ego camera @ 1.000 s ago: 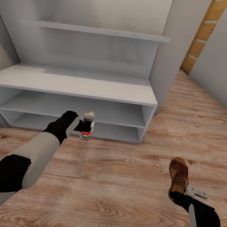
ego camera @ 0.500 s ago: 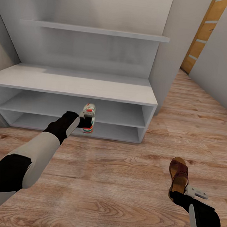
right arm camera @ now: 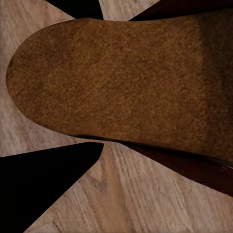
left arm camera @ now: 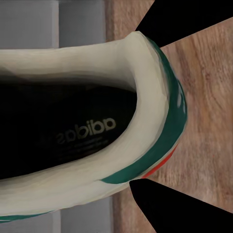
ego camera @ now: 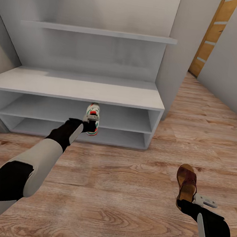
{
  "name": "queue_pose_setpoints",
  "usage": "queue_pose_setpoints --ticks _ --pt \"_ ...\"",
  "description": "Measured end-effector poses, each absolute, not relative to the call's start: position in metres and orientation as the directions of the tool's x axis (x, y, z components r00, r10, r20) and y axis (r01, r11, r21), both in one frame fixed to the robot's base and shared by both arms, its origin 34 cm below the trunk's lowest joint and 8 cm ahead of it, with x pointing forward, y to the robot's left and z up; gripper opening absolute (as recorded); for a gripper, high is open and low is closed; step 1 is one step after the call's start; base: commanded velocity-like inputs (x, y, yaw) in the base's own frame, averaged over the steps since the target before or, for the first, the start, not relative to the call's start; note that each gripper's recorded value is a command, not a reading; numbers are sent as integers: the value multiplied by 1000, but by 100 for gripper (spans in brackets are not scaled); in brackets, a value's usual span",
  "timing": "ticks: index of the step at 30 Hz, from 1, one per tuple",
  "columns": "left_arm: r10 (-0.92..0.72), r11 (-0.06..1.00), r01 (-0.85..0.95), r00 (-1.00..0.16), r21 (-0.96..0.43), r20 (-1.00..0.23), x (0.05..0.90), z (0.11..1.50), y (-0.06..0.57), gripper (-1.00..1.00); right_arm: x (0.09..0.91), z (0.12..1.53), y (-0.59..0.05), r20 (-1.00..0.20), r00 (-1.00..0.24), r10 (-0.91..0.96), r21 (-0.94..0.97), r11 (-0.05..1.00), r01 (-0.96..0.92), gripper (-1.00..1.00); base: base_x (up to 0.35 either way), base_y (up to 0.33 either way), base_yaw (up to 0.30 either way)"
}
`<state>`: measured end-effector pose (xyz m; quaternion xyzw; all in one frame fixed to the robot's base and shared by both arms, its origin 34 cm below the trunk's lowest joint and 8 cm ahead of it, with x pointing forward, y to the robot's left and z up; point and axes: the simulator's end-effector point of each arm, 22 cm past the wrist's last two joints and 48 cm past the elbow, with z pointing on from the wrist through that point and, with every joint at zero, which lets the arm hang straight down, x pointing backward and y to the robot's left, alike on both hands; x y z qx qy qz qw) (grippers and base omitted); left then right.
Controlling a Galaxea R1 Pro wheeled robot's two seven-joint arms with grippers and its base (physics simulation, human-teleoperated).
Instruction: Pick up the two gym shoes and the two sandals from the corridor floor and place them onto the hallstand (shoe rack) in the corridor, making sure they are on the rack and not on the floor. Arrange them so the two gym shoes are next to each other and the two sandals are next to each other.
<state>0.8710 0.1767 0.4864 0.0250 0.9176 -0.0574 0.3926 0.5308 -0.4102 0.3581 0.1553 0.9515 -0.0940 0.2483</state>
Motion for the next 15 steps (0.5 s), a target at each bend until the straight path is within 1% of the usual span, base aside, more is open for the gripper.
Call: queue_pose_setpoints --ticks 7,15 --pt "58 991 131 -664 -40 -746 872 487 169 -100 531 358 -410 -501 -829 249 -102 934 342 -100 0 0 0" --pt "133 983 185 -657 12 -742 866 479 159 -100 531 358 -410 -502 -829 249 -102 934 342 -100 0 0 0"
